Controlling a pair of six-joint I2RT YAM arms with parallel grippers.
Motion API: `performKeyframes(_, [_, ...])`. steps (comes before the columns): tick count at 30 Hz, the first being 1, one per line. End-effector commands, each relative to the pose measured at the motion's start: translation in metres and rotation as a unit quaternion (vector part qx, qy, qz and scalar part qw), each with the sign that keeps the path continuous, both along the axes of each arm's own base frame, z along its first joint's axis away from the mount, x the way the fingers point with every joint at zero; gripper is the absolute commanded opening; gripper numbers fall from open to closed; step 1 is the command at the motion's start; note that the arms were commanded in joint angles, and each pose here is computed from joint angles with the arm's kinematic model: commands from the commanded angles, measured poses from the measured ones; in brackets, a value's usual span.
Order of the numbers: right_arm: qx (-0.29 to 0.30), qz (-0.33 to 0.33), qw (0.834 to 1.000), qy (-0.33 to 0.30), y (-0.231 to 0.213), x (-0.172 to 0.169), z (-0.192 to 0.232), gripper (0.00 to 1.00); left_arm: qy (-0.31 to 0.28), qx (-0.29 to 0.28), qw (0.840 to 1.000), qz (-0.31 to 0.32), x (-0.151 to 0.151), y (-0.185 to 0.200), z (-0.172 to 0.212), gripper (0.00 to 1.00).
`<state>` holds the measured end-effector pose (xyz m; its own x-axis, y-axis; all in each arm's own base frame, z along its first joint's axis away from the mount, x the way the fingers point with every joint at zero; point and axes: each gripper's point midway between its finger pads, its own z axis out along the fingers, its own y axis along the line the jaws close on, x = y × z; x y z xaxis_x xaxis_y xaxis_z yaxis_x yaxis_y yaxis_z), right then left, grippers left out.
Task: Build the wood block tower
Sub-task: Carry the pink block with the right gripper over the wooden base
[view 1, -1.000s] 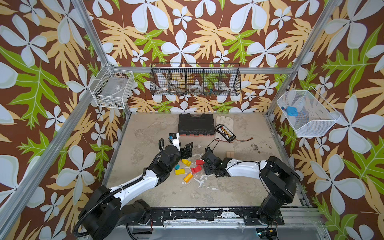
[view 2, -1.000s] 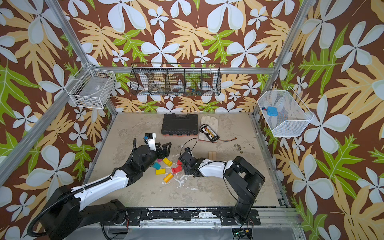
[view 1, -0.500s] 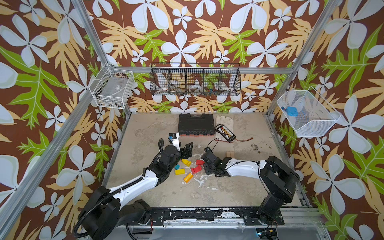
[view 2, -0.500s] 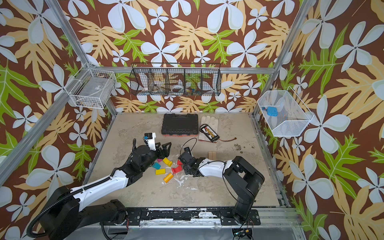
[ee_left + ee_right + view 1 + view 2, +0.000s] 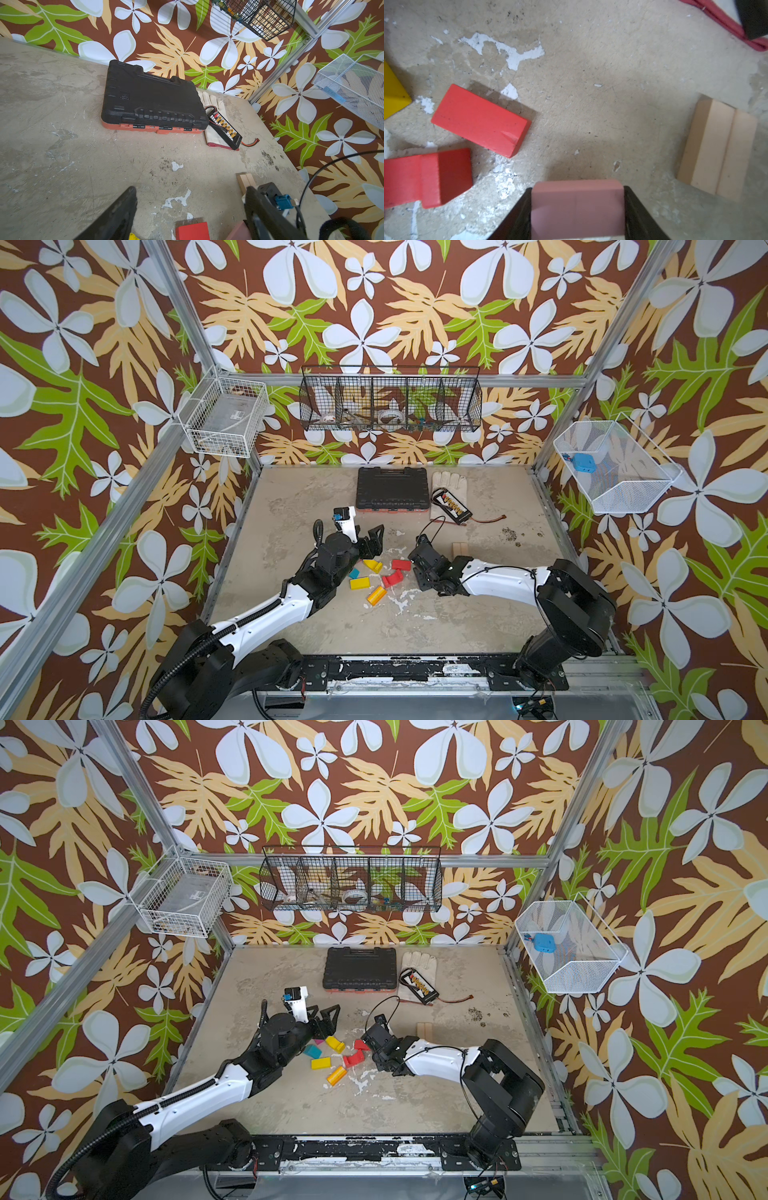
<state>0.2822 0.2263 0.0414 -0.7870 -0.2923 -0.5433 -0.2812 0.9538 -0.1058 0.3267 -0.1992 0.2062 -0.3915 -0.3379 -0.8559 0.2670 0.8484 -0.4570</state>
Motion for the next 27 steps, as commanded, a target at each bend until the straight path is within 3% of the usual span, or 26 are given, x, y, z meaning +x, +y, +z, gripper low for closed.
performKeyframes(1, [0.003, -0.016, 1.000, -0.019, -0.006, 0.006, 0.012, 0.41, -0.016, -0.013, 1.000, 0.017, 0.002, 0.005, 0.009, 0.83])
performKeyframes(10, [0.045, -0.071, 0.994, -0.070, -0.009, 0.046, 0.072, 0.37, -0.024, -0.018, 0.999, 0.031, -0.001, 0.013, 0.013, 0.83])
performKeyframes(19, [0.051, -0.156, 0.984, -0.066, -0.085, 0.056, 0.059, 0.36, -0.025, -0.023, 0.999, 0.029, -0.002, 0.013, 0.014, 0.84])
performKeyframes(27, [0.052, -0.177, 0.982, -0.049, -0.105, 0.057, 0.045, 0.36, -0.023, -0.020, 0.999, 0.028, -0.001, 0.012, 0.012, 0.84])
